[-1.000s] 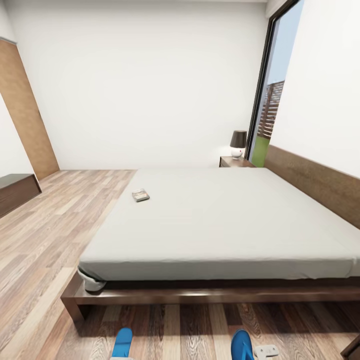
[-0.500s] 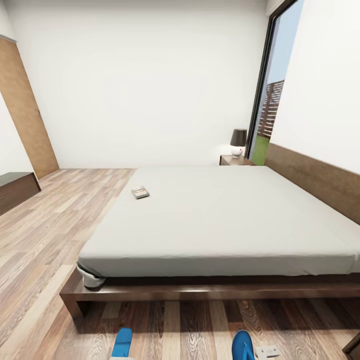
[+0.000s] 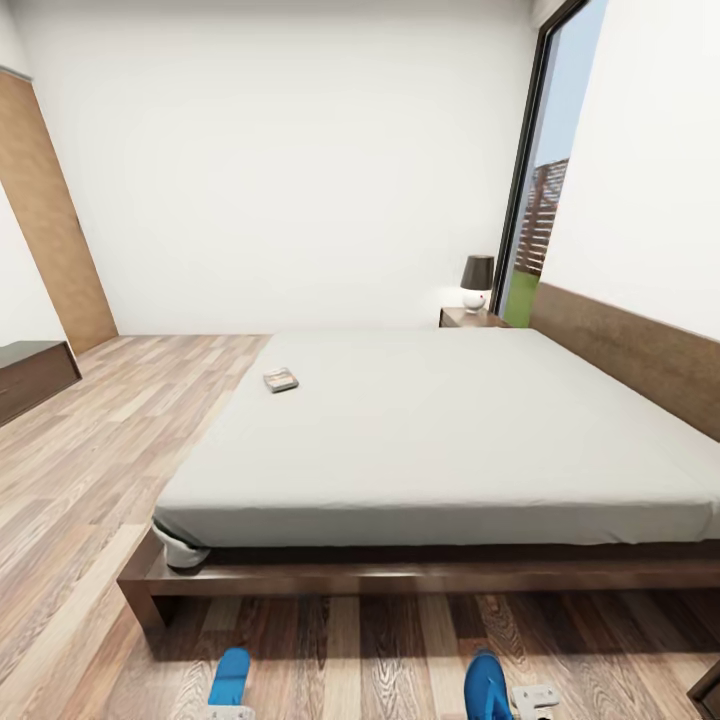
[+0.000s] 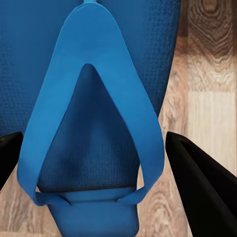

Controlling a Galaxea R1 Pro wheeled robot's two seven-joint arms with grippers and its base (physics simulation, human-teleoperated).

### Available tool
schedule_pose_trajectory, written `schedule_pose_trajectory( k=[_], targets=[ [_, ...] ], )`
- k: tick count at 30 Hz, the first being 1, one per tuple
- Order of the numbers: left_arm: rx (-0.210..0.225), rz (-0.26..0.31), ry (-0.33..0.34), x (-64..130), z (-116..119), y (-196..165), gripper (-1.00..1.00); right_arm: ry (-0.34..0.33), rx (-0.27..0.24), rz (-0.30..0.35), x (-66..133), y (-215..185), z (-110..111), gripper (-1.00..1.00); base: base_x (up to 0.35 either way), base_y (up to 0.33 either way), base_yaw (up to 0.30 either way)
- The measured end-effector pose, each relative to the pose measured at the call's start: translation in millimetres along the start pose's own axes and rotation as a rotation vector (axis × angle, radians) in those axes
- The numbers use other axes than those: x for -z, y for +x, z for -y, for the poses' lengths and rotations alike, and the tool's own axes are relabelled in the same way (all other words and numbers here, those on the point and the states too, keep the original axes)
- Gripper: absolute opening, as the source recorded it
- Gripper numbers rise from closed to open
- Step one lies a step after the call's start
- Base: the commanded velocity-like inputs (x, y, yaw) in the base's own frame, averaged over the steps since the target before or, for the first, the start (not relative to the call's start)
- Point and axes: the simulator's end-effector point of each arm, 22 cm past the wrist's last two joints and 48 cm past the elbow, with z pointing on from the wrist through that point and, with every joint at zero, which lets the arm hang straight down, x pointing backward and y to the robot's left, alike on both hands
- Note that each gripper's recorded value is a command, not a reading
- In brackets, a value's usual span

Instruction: In the bedroom, move the book from the bed onto either nightstand, and place the two sandals side by side next to the bed.

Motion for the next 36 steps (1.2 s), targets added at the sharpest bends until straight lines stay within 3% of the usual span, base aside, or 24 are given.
schedule_pose_trajectory(
  k=[5,10,17,28,36],
  targets=[
    [0.000,0.005,-0.002,-0.3,-1,-2,-1.00,-0.004,0.009,0.044,5.1,-11,-3,-1.00,0.000,0.000,0.000],
    [0.000,0.006,-0.003,-0.3,-1,-3,-1.00,0.003,-0.005,-0.025,9.0,-2,1,-1.00,0.000,0.000,0.000],
    [0.001,0.006,-0.004,-0.3,-1,-3,-1.00,0.023,-0.023,-0.072,24.9,-17,9,-1.00,0.000,0.000,0.000],
    [0.001,0.007,-0.002,-0.2,1,-3,-1.00,0.068,-0.029,-0.053,40.0,-36,39,-1.00,0.000,0.000,0.000],
    [0.001,0.007,-0.002,-3.5,0,-1,-1.00,0.074,-0.028,-0.079,48.5,-46,43,-1.00,0.000,0.000,0.000]
  ],
)
